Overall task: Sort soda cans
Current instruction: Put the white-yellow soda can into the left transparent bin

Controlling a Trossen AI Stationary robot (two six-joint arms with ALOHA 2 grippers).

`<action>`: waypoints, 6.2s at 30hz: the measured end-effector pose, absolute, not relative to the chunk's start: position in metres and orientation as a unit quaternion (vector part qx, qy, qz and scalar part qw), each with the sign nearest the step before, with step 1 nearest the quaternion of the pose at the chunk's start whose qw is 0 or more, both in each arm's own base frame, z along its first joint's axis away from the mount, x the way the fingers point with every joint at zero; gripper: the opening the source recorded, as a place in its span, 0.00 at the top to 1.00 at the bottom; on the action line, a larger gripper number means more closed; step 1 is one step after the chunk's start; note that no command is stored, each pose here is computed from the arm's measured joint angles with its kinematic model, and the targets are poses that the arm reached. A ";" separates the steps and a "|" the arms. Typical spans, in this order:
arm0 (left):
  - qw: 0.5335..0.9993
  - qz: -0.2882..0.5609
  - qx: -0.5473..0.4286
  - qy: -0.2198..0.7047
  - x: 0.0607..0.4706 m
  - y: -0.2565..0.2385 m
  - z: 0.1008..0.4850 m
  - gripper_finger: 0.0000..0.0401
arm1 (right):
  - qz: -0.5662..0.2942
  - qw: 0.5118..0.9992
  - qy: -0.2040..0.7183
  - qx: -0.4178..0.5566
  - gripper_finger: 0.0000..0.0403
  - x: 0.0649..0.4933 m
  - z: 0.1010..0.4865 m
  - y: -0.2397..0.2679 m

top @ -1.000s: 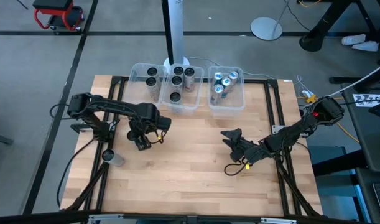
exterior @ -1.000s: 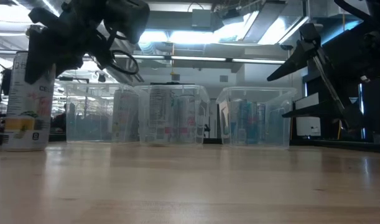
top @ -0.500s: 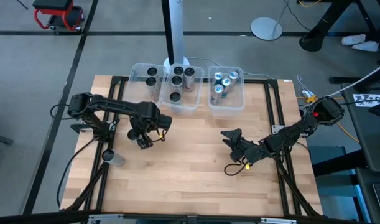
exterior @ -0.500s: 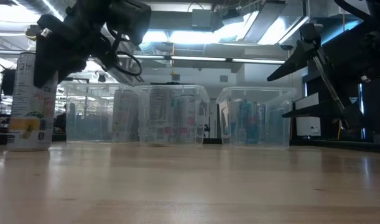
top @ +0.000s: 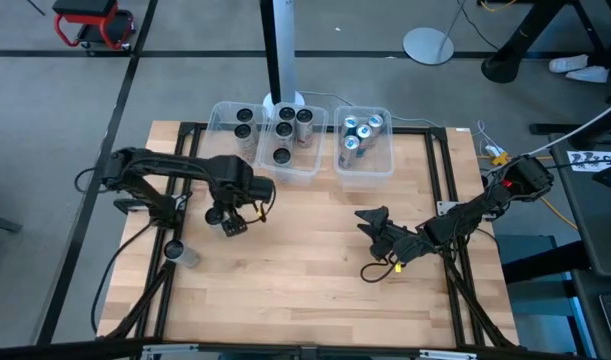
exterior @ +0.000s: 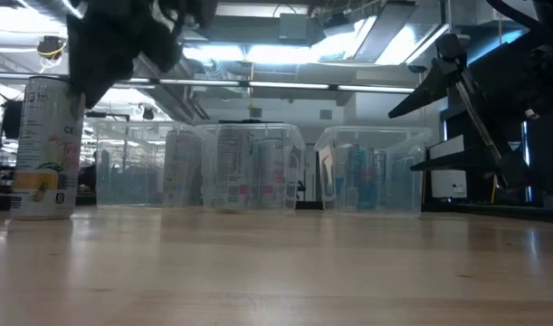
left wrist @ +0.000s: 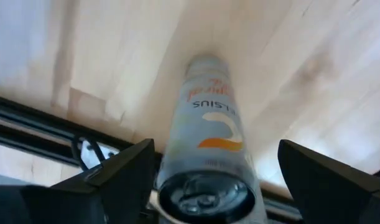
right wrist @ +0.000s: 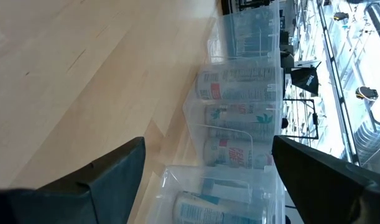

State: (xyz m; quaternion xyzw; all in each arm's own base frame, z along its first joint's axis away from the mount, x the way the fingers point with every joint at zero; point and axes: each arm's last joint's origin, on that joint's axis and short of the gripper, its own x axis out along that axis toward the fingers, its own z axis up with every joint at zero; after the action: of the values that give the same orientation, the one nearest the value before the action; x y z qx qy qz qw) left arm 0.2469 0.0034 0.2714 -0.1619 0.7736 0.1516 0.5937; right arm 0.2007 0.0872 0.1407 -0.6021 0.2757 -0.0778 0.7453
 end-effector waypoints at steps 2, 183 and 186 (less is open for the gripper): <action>0.615 0.162 -0.161 0.755 0.242 0.004 0.284 0.18 | -0.077 0.745 0.276 -0.602 0.14 0.201 0.141 0.087; 0.718 0.400 -0.119 0.557 0.154 0.232 0.275 0.13 | -0.076 0.743 0.280 -0.604 0.14 0.200 0.140 0.087; 0.715 0.403 -0.127 0.557 0.154 0.231 0.286 0.13 | -0.076 0.743 0.280 -0.603 0.14 0.200 0.140 0.087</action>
State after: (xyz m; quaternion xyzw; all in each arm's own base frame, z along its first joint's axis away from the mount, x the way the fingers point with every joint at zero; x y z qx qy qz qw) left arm 0.1536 0.2305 0.2865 -0.1270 0.5573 0.4027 0.7149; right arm 0.2002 0.0870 0.1397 -0.6035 0.2796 -0.0755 0.7429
